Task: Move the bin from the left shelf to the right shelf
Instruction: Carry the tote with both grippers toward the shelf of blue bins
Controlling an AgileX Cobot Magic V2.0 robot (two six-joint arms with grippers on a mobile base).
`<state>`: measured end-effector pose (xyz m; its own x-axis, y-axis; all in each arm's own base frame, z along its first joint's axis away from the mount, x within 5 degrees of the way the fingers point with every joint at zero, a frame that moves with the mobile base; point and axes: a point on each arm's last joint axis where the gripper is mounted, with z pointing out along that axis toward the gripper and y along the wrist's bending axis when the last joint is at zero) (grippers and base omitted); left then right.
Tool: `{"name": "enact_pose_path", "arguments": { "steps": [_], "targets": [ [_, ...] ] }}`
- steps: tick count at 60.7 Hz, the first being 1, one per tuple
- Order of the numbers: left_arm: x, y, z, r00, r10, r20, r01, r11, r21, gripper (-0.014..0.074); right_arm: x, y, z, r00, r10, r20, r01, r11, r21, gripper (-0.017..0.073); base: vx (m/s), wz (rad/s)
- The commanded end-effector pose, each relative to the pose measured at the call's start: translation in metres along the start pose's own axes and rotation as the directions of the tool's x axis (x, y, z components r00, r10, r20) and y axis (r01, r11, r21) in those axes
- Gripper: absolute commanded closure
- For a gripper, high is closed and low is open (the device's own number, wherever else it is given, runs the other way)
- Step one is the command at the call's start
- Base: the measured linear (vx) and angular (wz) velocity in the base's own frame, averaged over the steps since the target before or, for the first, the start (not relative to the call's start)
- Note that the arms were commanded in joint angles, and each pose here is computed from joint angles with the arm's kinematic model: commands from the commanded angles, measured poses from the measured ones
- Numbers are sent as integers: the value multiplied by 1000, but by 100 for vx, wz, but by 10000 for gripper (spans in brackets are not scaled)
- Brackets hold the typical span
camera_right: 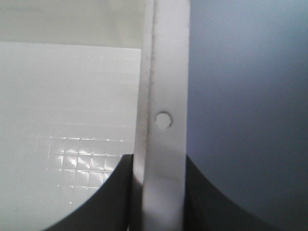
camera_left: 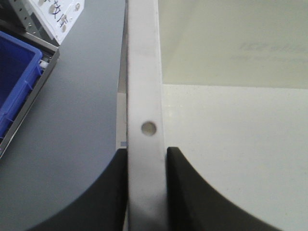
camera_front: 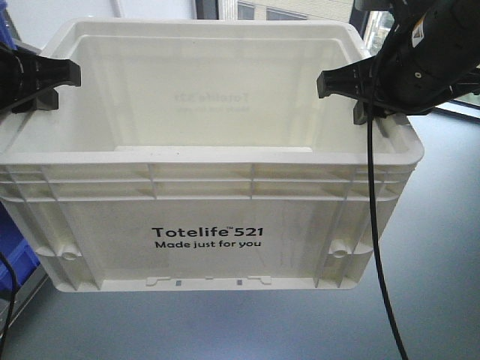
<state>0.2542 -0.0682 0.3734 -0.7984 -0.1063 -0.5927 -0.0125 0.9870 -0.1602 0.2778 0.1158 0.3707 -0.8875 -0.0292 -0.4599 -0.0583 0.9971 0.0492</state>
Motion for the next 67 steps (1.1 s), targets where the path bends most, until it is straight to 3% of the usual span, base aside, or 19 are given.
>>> {"name": "enact_pose_path", "arguments": {
  "steps": [1,67],
  "targets": [
    [-15,-3,-25,984,25,178,-32,999,32,539,-10,-8,-27,988,-15,155,13,1000,15,529,11,41],
    [-15,-3,-25,984,25,178,-32,999,32,539,-10,-9,-27,988,-16,155,13,1000,16,529,7,31]
  ]
}}
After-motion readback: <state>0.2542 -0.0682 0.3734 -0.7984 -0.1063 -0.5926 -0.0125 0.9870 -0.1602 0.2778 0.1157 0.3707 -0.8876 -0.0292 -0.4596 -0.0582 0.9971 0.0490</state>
